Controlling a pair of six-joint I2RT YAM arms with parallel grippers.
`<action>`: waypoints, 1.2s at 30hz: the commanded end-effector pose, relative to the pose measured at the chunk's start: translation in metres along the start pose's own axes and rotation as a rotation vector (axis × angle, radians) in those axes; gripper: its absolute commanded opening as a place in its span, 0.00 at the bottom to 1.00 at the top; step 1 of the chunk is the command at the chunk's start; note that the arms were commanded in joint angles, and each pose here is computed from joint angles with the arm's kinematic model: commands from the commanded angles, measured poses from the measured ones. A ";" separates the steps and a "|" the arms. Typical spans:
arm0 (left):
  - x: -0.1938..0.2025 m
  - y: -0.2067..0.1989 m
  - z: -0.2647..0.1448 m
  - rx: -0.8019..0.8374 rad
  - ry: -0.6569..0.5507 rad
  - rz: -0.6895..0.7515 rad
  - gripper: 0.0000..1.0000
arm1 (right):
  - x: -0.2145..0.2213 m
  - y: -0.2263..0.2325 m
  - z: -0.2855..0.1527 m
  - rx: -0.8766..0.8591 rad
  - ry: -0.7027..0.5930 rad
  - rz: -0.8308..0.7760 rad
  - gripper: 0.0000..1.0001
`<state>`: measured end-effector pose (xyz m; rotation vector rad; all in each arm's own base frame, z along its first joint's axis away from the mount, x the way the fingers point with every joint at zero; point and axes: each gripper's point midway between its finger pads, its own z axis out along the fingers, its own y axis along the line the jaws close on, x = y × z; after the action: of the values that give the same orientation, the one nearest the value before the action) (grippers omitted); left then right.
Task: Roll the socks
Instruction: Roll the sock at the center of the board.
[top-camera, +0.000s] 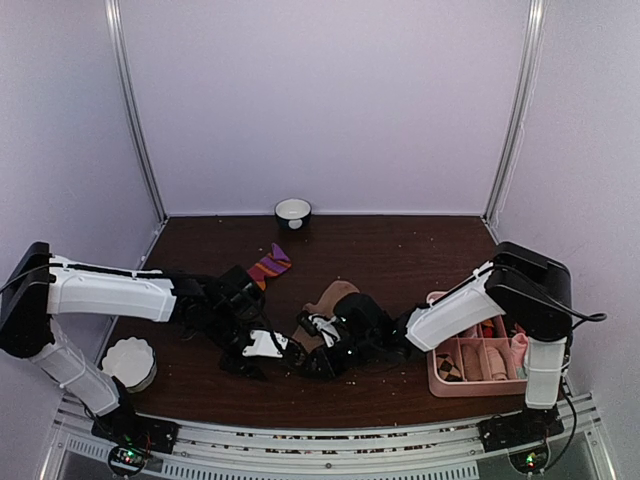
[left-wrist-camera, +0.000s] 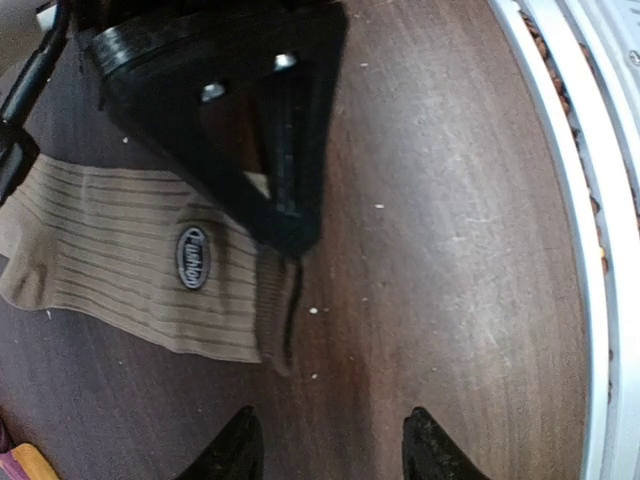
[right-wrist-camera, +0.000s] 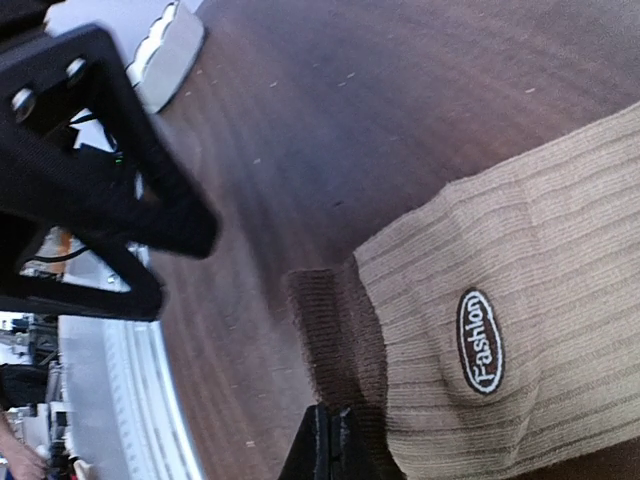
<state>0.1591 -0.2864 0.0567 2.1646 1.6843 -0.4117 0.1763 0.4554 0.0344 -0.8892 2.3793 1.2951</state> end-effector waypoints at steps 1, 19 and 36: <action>-0.019 0.029 0.000 -0.108 -0.010 0.080 0.48 | 0.011 0.016 0.001 -0.109 0.035 0.106 0.00; -0.019 0.003 0.044 0.056 0.072 0.108 0.17 | 0.010 0.007 0.005 -0.141 0.022 0.235 0.00; -0.009 0.007 0.050 0.033 0.118 0.097 0.02 | 0.007 0.012 -0.001 -0.166 0.011 0.242 0.00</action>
<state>0.1624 -0.3144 0.0178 2.3323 1.6262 -0.2827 0.1620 0.4583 0.0360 -0.6699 2.4951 1.5878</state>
